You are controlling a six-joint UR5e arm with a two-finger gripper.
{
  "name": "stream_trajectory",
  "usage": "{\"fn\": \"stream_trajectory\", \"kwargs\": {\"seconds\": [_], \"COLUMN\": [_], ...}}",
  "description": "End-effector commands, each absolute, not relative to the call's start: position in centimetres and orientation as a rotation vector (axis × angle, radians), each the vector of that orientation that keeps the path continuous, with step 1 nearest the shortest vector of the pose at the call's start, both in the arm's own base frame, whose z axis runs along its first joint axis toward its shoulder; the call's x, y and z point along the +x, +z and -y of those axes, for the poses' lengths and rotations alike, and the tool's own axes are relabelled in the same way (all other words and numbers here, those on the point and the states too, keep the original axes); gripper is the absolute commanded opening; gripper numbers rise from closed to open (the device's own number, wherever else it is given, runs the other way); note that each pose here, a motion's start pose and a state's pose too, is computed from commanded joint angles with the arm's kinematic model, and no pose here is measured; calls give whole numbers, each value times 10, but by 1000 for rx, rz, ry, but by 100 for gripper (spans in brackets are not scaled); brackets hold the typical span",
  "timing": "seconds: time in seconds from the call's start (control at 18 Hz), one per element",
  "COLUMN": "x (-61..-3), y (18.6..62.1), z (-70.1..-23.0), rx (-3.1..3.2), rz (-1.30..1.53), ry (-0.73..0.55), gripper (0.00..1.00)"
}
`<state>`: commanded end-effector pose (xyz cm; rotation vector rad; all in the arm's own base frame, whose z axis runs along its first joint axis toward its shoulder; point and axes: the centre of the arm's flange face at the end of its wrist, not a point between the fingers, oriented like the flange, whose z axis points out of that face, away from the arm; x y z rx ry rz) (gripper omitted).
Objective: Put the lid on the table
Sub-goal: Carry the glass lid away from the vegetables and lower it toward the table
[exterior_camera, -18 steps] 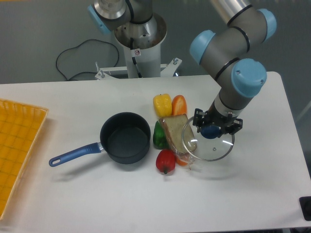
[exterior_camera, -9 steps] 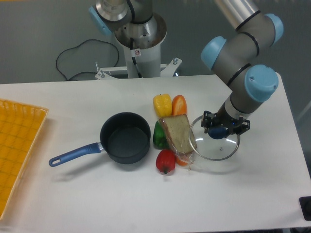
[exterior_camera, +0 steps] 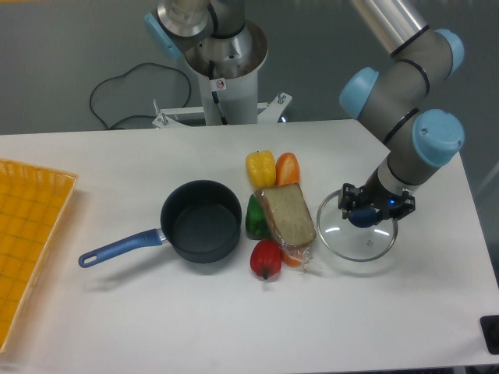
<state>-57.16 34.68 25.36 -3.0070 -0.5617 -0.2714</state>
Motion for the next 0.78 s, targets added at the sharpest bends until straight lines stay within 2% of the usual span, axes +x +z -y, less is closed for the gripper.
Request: {"fn": "stream_trajectory", "kwargs": {"seconds": [0.78], "x": [-575], "y": [237], "z": [-343], "rx": [-3010], "rz": [580], "ry": [-284], "gripper": [58]}}
